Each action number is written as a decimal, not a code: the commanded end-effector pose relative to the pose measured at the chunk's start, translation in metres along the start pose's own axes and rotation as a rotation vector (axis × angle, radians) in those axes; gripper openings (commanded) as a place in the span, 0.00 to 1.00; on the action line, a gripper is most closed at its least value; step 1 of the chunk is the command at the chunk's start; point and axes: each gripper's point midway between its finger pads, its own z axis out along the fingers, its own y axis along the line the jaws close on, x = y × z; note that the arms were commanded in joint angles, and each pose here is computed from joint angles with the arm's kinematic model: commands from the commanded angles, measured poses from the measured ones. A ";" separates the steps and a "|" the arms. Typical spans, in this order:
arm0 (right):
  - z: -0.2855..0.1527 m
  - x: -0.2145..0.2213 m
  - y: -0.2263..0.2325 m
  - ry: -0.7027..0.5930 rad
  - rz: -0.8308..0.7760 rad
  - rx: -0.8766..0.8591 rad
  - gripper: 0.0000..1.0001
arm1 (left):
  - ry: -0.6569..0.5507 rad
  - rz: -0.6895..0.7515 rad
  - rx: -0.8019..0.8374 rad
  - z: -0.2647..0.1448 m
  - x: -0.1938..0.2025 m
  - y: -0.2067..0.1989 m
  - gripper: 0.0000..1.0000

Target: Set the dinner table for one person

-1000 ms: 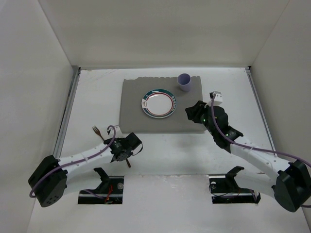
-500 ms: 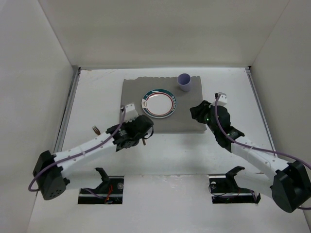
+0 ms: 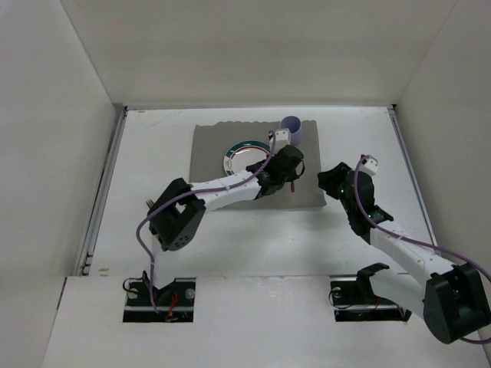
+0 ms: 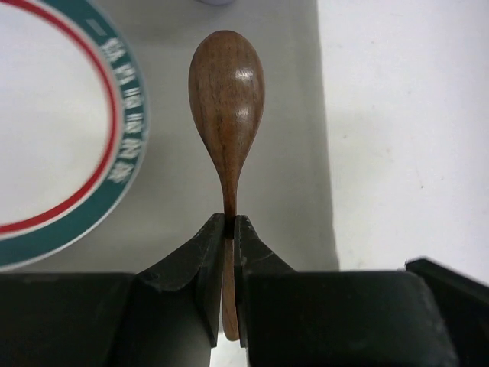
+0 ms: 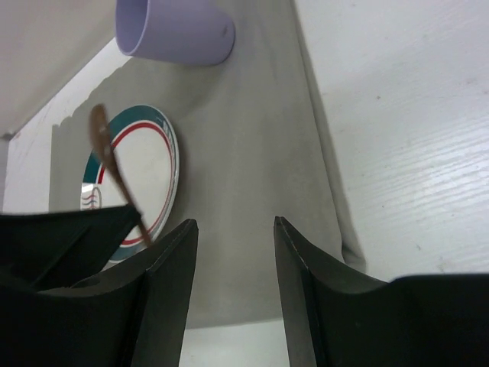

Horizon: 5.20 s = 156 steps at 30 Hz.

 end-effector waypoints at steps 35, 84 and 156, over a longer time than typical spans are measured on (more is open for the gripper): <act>-0.006 -0.016 0.045 -0.061 0.008 -0.153 0.51 | -0.156 0.039 -0.121 -0.044 -0.044 0.067 0.46; 0.005 0.028 0.072 0.031 -0.175 -0.155 0.45 | -0.043 -0.289 -0.784 -0.172 0.034 0.392 0.06; -0.028 -0.058 -0.007 -0.288 0.129 -0.024 0.65 | -0.232 -0.396 -0.592 -0.194 -0.025 0.348 0.53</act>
